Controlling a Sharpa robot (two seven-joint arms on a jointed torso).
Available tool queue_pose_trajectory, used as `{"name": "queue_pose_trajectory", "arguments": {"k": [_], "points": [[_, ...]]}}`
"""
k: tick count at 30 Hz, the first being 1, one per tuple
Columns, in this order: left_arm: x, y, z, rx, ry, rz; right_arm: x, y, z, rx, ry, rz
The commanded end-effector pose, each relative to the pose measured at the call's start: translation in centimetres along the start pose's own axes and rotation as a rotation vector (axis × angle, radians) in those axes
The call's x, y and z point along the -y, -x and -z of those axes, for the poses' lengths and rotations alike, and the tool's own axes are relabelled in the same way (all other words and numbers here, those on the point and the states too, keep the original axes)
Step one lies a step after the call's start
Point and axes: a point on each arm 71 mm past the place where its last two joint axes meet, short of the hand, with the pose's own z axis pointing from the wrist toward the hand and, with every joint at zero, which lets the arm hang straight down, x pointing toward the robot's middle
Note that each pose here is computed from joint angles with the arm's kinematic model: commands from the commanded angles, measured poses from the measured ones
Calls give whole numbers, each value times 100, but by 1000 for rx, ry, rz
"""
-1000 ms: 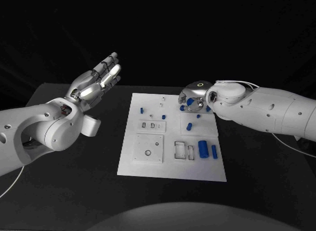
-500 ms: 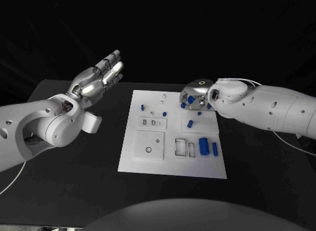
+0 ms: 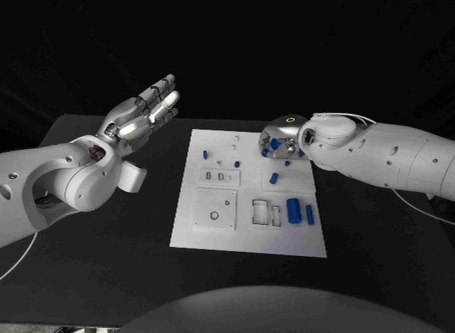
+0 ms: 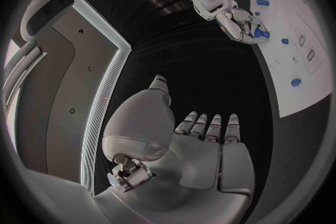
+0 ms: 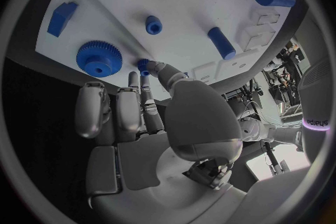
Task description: Assemble the parts on the task board
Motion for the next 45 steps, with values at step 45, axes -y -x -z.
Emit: {"name": "queue_pose_trajectory", "arguments": {"k": [45], "points": [[71,-62,-6,-51,-3,-24,-135,498,-164,105,21,-2]]}}
